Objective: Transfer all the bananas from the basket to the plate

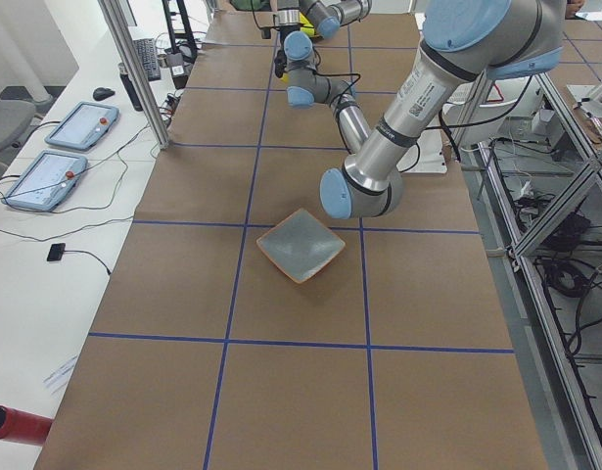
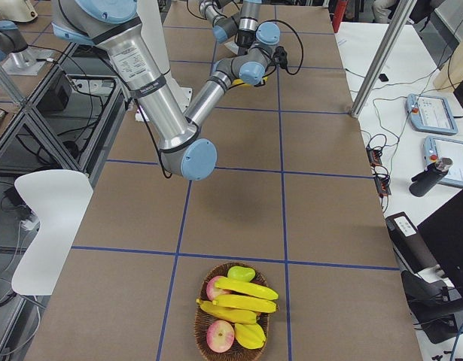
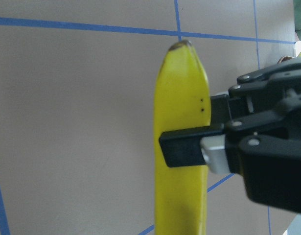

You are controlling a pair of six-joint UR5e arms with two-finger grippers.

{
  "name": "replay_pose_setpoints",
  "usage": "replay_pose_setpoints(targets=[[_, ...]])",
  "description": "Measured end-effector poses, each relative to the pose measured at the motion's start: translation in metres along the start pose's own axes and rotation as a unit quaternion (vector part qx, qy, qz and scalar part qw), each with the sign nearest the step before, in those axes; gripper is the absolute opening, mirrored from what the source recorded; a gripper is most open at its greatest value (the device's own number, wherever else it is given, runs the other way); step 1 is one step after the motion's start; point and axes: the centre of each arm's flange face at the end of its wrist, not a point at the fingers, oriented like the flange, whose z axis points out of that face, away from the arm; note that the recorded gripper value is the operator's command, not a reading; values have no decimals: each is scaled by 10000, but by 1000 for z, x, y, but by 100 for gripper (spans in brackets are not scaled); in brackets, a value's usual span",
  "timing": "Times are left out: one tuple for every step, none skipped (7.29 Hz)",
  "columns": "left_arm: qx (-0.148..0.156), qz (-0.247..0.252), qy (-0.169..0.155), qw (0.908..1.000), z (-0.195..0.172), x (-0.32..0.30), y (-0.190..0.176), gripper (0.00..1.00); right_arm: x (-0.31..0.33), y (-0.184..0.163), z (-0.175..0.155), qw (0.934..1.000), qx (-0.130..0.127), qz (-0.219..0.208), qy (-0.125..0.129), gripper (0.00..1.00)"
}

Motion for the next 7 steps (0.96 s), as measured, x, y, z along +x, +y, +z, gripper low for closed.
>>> replay_pose_setpoints(targets=[[-10, -19, -3, 10000, 2, 2, -1, 74, 0, 0, 0, 10000, 4, 0, -1, 0], [-25, -30, -9, 10000, 5, 2, 0, 61, 0, 1, 0, 10000, 6, 2, -3, 0], [-44, -38, -15, 10000, 7, 1, 1, 60, 0, 1, -1, 10000, 7, 3, -3, 0], [-60, -48, -21, 10000, 9, 1, 2, 60, 0, 1, -1, 10000, 10, 3, -4, 0], [-78, -62, -29, 9999, 11, 0, 3, 60, 0, 0, -1, 10000, 14, 1, -5, 0], [-98, -71, -34, 9999, 14, 0, 4, 46, 0, 0, -2, 10000, 16, 0, -6, 0], [-113, -77, -38, 9999, 16, 0, 5, 13, 0, 0, -2, 10000, 18, 0, -6, 0]])
